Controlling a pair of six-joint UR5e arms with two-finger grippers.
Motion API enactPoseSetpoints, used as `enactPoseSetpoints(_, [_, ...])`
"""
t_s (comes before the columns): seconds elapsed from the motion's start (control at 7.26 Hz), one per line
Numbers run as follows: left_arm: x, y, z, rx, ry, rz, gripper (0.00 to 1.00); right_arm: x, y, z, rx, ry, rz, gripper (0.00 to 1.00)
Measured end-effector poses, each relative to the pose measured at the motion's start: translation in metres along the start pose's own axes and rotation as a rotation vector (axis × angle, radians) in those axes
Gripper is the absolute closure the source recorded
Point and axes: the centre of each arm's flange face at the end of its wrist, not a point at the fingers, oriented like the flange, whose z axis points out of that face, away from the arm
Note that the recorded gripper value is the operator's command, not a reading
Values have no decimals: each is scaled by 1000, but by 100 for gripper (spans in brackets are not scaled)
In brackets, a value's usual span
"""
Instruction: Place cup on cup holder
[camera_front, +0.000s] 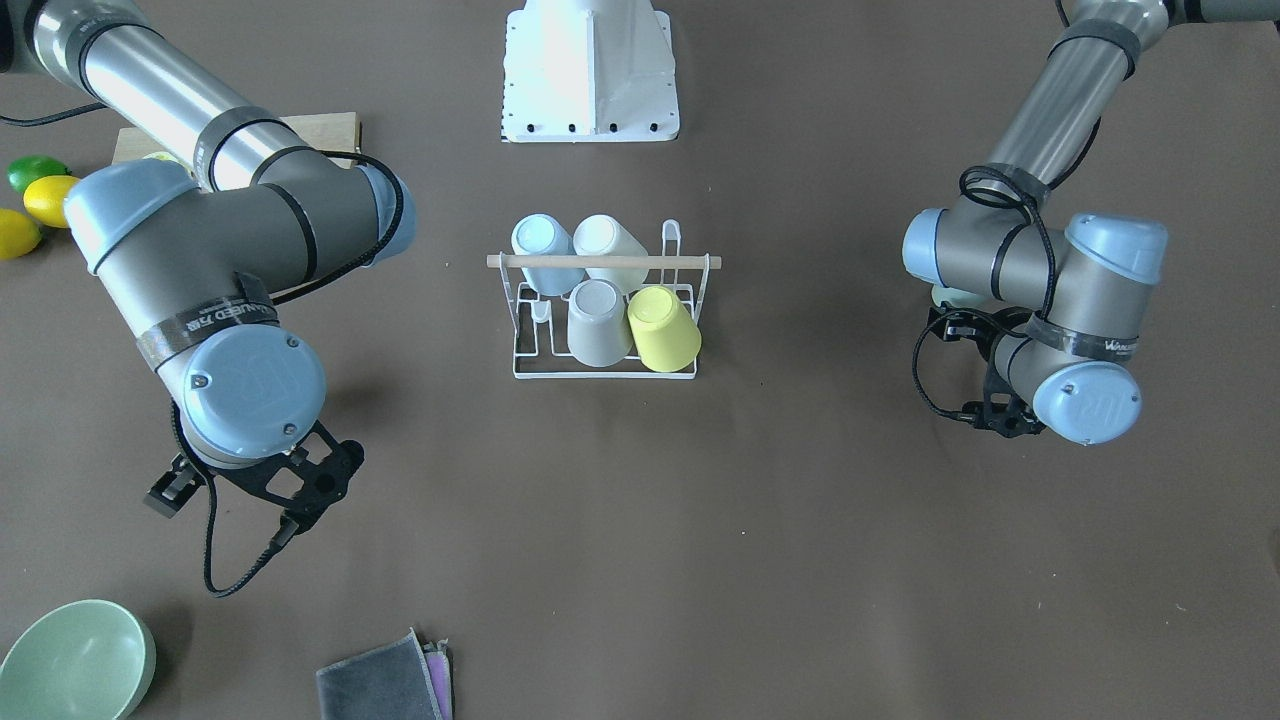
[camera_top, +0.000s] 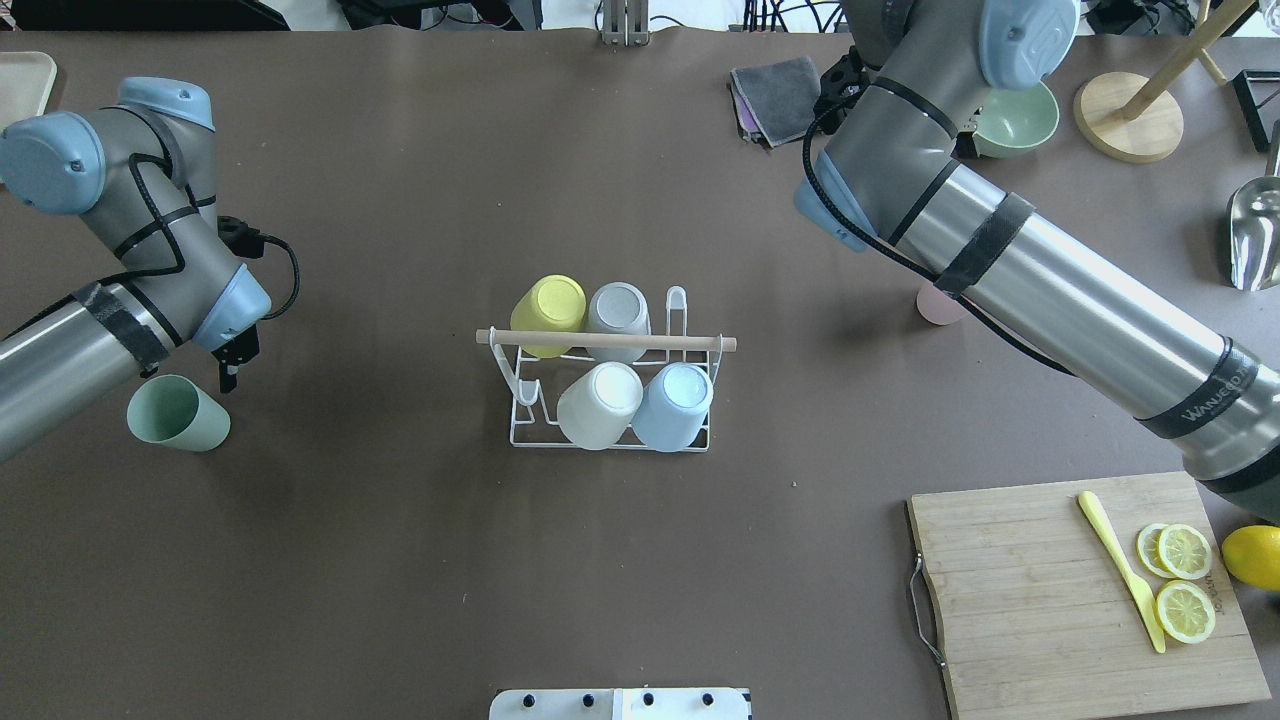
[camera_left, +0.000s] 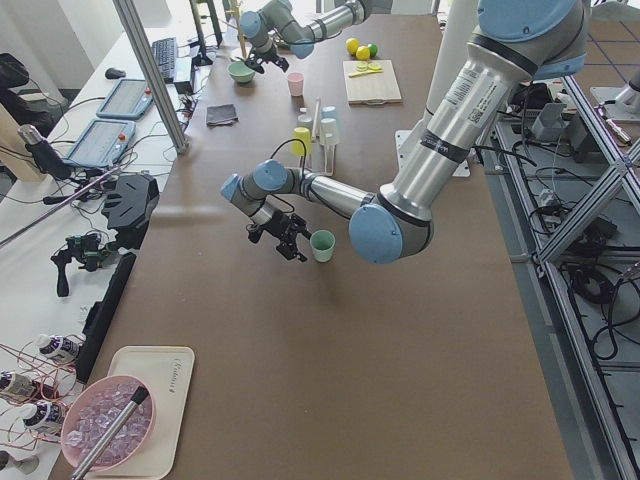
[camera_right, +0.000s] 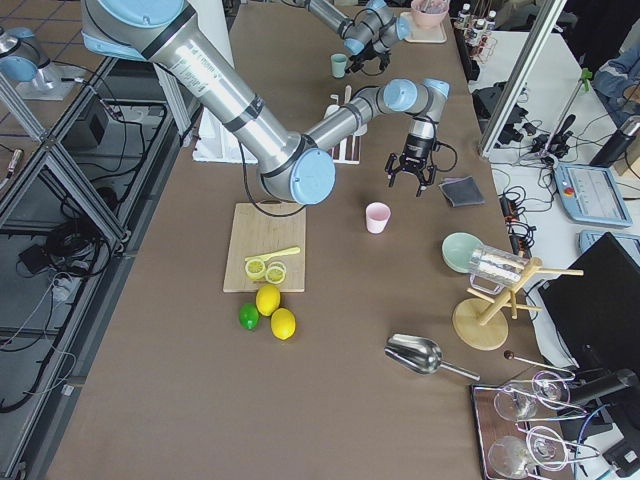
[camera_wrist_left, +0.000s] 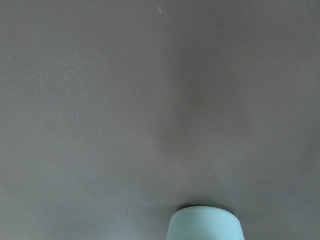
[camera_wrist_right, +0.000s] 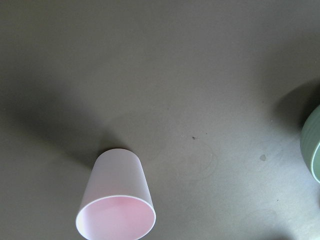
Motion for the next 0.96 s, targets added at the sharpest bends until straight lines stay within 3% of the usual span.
enactPoseSetpoints(0.96, [-3, -7, 14, -38, 20, -29, 2, -65, -55, 50, -151, 80, -155, 1])
